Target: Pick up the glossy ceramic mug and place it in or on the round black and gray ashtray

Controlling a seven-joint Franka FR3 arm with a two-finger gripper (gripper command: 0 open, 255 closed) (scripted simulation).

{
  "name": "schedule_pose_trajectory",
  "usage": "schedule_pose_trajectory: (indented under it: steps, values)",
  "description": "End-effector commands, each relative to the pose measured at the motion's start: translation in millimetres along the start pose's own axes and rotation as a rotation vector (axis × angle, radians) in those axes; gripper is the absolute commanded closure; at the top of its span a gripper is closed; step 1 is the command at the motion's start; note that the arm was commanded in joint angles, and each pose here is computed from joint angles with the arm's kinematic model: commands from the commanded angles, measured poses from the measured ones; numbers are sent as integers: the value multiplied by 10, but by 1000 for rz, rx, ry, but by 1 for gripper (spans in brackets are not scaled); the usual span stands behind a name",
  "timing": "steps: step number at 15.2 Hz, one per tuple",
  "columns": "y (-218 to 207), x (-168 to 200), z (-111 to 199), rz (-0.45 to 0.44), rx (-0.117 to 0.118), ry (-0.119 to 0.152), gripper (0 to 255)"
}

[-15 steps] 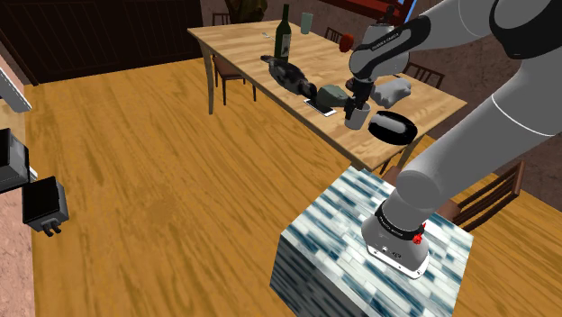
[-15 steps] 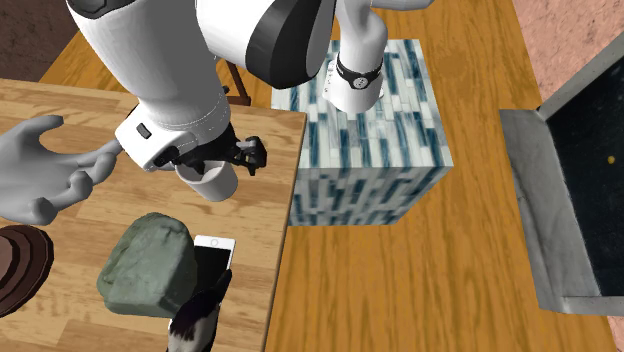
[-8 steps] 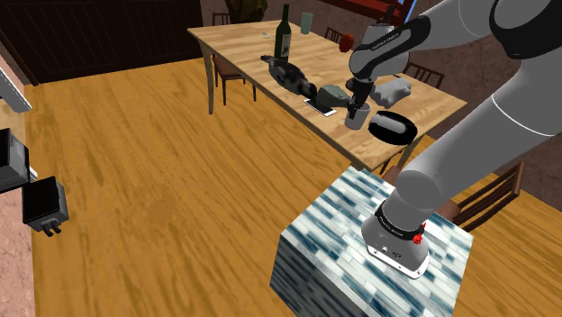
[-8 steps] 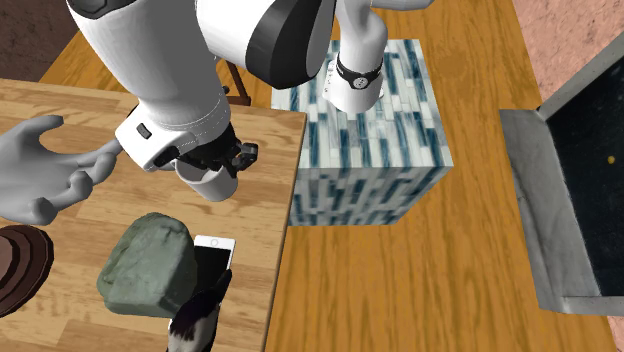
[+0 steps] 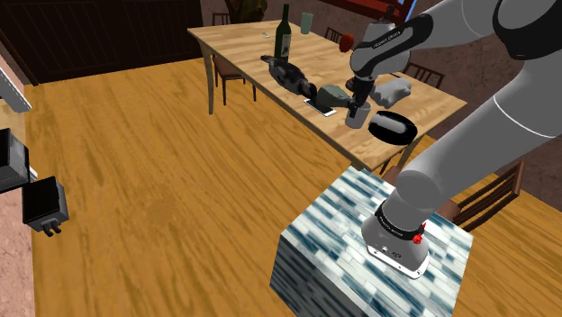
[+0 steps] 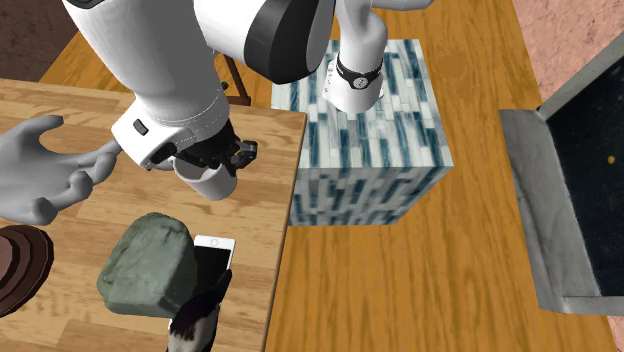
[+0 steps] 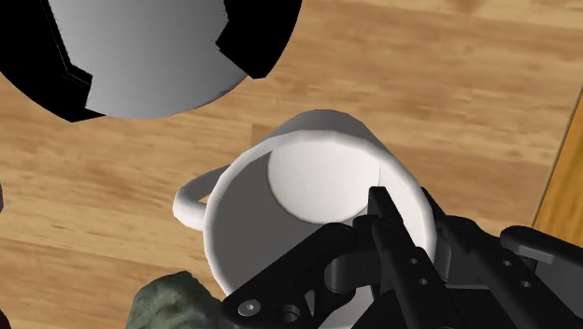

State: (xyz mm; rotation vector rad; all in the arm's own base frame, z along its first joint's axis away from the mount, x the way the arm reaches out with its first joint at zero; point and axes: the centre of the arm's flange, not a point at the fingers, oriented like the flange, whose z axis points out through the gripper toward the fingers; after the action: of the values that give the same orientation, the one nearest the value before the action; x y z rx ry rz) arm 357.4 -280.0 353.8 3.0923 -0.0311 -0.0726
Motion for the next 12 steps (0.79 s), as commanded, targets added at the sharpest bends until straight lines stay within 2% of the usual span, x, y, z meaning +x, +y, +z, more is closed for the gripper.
schedule_pose_trajectory:
  steps: [1, 12]
  values:
    - [6, -2, -87, 0, 0, 0, 255]
    - [34, -29, -666, 0, 0, 0, 255]
